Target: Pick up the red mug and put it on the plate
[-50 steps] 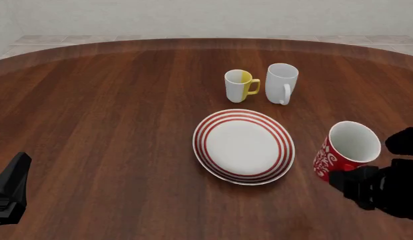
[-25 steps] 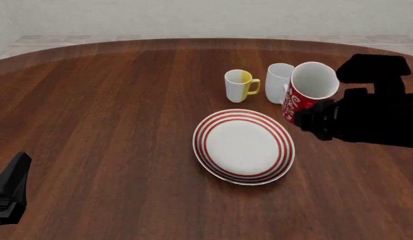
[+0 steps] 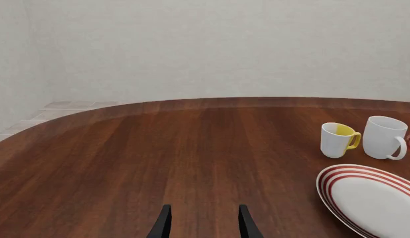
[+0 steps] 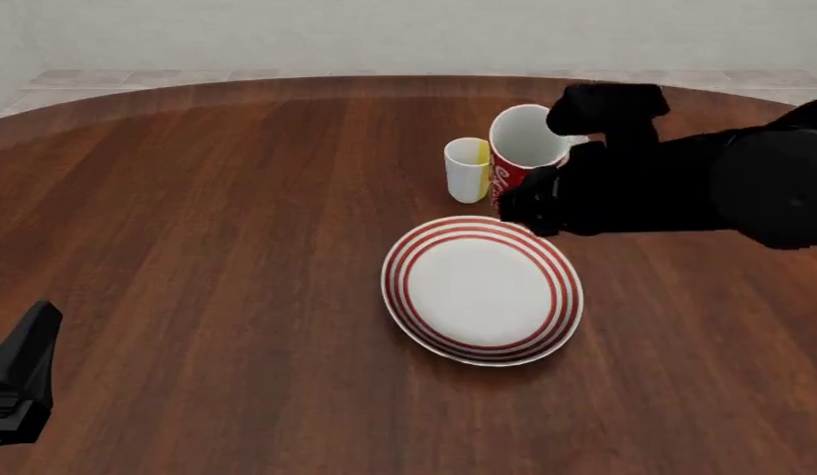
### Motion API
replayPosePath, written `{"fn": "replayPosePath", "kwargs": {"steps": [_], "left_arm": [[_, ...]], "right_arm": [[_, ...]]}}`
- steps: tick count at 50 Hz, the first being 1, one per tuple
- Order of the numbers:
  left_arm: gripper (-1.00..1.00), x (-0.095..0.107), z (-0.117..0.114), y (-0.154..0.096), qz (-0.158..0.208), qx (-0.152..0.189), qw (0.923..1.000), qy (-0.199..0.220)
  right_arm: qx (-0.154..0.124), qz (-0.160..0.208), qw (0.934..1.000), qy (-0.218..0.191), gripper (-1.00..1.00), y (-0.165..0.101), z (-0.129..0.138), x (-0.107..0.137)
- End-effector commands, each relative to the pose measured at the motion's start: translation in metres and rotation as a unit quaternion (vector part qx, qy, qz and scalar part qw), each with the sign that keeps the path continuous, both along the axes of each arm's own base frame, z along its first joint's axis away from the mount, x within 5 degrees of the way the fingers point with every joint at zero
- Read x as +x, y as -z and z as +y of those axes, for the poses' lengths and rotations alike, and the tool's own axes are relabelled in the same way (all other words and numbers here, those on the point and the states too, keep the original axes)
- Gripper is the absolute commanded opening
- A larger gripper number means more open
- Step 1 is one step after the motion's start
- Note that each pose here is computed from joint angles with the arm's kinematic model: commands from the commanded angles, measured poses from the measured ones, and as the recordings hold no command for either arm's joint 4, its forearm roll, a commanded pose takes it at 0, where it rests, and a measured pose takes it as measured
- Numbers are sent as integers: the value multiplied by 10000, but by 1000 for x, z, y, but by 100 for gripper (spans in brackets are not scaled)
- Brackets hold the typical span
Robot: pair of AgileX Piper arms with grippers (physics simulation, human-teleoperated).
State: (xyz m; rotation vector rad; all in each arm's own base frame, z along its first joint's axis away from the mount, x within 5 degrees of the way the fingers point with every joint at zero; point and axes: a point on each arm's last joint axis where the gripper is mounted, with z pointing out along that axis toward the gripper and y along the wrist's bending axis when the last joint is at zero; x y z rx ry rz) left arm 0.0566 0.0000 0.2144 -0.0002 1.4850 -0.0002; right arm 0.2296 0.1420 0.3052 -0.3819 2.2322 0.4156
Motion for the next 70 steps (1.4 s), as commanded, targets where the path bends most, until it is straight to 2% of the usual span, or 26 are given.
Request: {"fn": "replayPosePath", "kwargs": {"steps": [1, 36, 40, 41, 46, 70], "left_arm": [[100, 0, 0, 0, 1, -1, 10000, 0], [100, 0, 0, 0, 0, 0, 10000, 1], [100, 0, 0, 0, -1, 1, 10000, 0], [100, 0, 0, 0, -2, 0, 10000, -1], [100, 0, 0, 0, -1, -1, 10000, 0], [100, 0, 0, 0, -1, 0, 10000, 1]], "right_arm": [[8, 51, 9999, -134, -100, 8, 21, 16], [-1, 366, 9993, -3, -100, 40, 22, 17], [-55, 400, 9992, -7, -100, 43, 22, 19], [-139, 401, 9991, 32, -100, 47, 17, 22], [-91, 363, 9993, 43, -100, 42, 17, 21], [-197, 549, 9983, 88, -100, 67, 17, 26]]}}
